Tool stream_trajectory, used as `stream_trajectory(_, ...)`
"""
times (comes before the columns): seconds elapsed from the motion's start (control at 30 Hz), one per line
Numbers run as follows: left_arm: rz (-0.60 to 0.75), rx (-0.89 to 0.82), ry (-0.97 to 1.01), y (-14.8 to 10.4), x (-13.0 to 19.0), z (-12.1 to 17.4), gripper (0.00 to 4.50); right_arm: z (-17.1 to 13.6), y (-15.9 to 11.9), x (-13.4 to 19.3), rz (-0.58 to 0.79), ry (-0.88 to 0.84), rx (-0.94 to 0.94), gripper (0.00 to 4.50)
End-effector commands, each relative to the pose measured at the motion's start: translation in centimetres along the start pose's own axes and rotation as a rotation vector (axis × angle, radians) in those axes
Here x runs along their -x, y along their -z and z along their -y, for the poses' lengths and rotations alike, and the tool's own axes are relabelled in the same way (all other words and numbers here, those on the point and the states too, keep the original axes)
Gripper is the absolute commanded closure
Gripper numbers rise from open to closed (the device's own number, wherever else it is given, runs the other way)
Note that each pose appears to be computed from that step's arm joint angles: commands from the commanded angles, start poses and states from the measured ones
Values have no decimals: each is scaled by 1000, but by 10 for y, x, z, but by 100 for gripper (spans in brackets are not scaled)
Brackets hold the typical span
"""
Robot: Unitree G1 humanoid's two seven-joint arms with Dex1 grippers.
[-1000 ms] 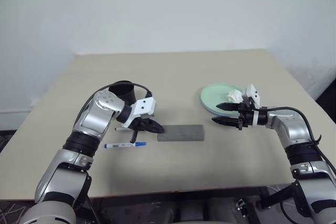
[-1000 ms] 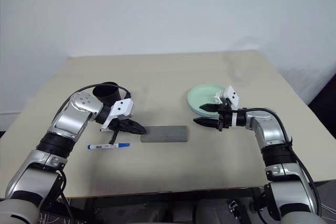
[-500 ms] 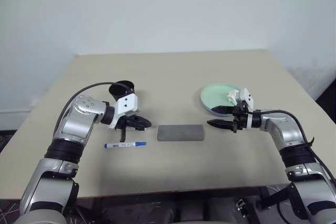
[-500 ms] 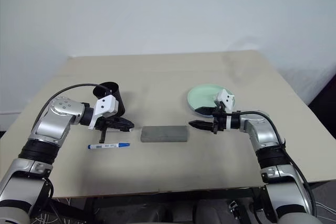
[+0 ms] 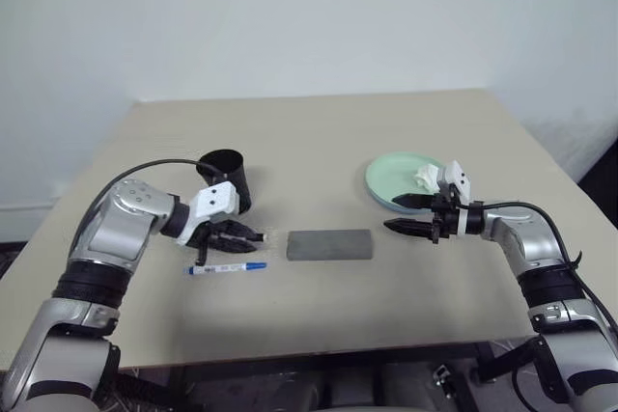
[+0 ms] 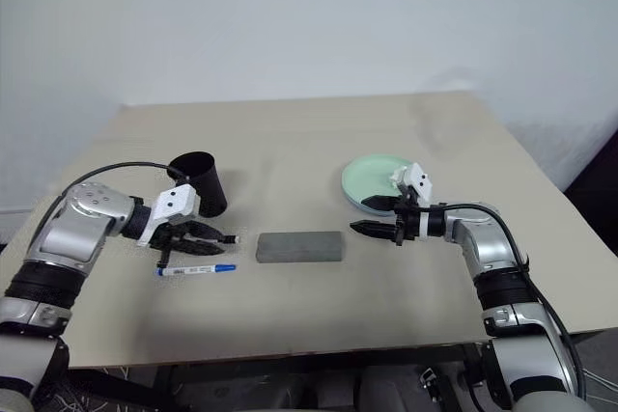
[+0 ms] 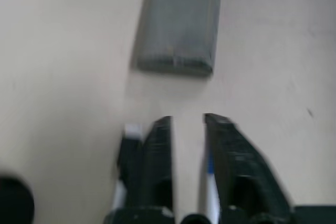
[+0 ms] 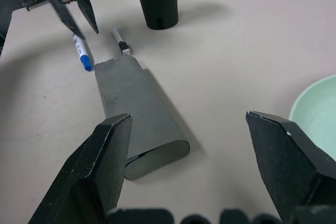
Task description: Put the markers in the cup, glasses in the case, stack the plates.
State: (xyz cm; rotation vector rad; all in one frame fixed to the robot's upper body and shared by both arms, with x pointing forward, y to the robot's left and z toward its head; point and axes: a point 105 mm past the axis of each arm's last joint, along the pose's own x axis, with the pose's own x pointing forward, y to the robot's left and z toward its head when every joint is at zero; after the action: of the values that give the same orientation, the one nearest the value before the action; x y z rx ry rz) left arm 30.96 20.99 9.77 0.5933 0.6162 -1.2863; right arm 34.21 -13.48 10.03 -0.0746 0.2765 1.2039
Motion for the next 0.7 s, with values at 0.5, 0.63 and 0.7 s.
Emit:
stream_trajectory(0.5,-130,5,10,40,0,10,155,0,-12,-2,33,0,43,74)
stream_trajectory(0.63,-163,-1,19,46,-4,12,155,0,-13,-1,35,2,43,74)
stream_trajectory(0.7,-205,-13,31,54,-5,14,155,0,-13,-1,35,4,43,74)
